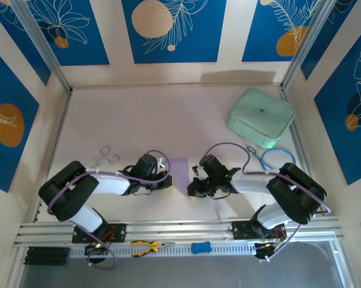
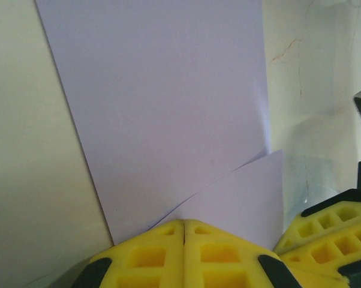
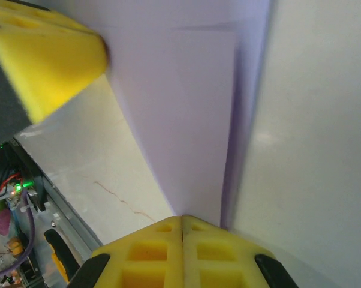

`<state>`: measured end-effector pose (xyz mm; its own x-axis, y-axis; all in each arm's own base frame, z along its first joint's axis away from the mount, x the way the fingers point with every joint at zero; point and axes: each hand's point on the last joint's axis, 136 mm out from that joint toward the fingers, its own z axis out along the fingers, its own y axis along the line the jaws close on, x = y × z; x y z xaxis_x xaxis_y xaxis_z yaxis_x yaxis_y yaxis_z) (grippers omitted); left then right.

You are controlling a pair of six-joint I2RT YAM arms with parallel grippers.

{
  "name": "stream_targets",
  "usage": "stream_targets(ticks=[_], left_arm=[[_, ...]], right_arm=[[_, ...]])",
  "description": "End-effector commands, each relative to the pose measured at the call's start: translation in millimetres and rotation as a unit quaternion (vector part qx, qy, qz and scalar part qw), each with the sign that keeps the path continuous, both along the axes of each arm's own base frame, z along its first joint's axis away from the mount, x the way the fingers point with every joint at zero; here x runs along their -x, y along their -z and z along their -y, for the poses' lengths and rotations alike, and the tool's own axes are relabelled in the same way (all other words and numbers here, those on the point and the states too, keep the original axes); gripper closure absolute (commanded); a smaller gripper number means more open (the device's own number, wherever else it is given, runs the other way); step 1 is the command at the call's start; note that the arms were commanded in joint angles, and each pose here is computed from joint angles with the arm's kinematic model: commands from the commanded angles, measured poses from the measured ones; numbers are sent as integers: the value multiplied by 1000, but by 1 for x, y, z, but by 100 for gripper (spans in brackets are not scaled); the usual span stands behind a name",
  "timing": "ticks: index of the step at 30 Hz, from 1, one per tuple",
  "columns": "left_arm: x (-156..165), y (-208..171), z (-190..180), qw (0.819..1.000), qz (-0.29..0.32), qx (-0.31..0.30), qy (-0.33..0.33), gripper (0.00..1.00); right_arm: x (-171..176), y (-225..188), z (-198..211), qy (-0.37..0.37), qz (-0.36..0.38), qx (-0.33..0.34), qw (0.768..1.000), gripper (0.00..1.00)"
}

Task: Fold a paper plane with a square sheet of paper (pick it up from the middle)
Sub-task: Third fold the triangle at the center of the table.

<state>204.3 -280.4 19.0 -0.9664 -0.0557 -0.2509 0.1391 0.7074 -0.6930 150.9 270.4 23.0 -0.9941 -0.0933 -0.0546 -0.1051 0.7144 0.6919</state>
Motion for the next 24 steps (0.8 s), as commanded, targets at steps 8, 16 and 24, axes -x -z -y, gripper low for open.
stream_targets(ticks=[8, 16, 24], left_arm=[[5, 22, -7, 999, -27, -32, -3, 100], [4, 27, -10, 999, -32, -42, -6, 100], [3, 29, -13, 998, -36, -53, -8, 100]], right_arm=[[-22, -7, -38, -31, 8, -10, 999, 98], [-7, 15, -25, -28, -16, 4, 999, 97], [10, 14, -6, -32, -13, 11, 999, 95]])
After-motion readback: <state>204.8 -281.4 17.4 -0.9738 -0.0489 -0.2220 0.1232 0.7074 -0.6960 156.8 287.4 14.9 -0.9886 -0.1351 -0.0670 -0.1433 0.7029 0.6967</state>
